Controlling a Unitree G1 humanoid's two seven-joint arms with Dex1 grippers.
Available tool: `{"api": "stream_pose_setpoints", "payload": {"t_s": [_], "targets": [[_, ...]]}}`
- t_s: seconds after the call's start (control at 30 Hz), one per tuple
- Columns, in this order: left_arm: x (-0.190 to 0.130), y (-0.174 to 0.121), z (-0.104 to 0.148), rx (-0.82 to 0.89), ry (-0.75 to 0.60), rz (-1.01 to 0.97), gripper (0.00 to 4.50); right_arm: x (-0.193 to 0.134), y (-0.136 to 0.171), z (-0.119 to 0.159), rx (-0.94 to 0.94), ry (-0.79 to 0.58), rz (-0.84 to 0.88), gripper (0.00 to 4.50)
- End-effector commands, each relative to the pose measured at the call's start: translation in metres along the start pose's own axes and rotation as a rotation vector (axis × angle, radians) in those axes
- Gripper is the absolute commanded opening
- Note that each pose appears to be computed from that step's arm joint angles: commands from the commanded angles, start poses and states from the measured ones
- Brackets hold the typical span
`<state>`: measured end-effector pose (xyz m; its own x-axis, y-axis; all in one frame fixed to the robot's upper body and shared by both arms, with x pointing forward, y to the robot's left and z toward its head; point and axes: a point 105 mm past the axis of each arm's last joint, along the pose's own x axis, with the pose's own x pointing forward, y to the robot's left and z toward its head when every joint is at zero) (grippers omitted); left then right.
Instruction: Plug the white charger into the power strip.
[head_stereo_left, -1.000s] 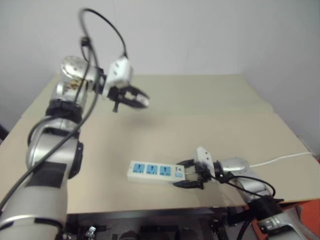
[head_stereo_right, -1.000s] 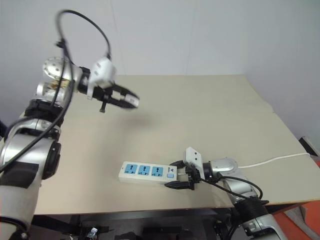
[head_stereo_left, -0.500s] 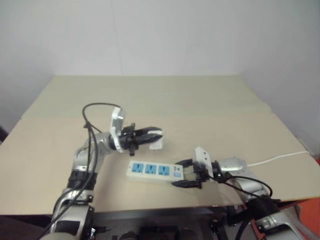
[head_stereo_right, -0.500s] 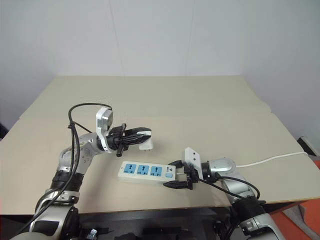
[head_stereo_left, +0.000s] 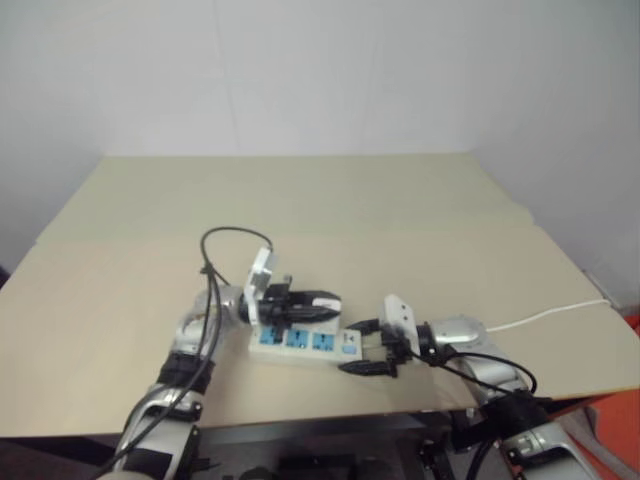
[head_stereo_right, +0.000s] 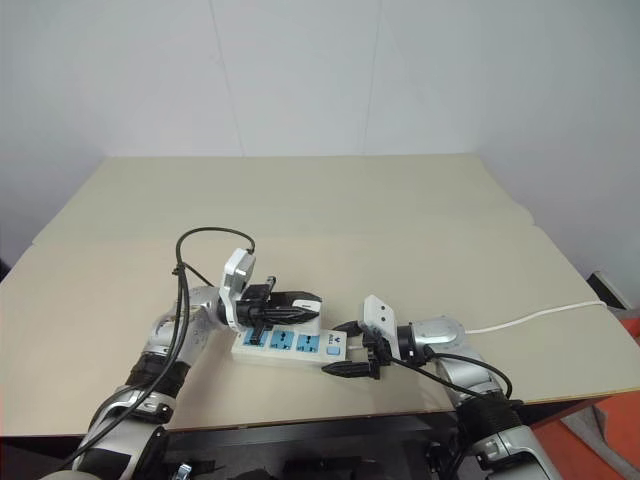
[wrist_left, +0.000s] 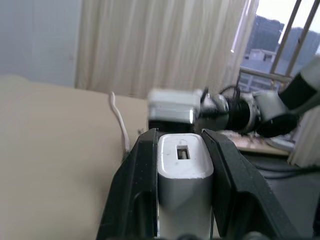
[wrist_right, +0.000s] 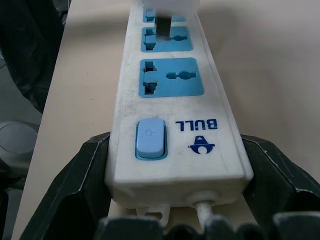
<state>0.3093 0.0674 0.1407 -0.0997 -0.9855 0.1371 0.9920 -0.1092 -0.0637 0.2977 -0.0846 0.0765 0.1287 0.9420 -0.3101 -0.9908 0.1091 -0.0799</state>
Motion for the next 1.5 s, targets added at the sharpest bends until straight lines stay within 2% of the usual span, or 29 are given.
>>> {"api": "stream_pose_setpoints", "payload": {"t_s": [0.03,0.3,1.0,1.5], "targets": [[0.003,0.002,0.006,0.045,0.019,-0.027,1.02,0.004,0.002,-0.01,0.012,0.034,-0.004,3.43],[-0.002,-0.002,-0.008,0.044,0.081,-0.06,1.02,0.005,0.001,-0.01,0.007,0.035,-0.006,3.43],[-0.004,-0.002,-0.025,-0.01,0.072,-0.033,1.02,0.006,0.001,-0.01,0.003,0.032,-0.008,3.43],[-0.023,0.0,-0.033,0.023,0.088,0.029,1.02,0.007,0.0,-0.009,-0.004,0.021,-0.018,3.43]]}}
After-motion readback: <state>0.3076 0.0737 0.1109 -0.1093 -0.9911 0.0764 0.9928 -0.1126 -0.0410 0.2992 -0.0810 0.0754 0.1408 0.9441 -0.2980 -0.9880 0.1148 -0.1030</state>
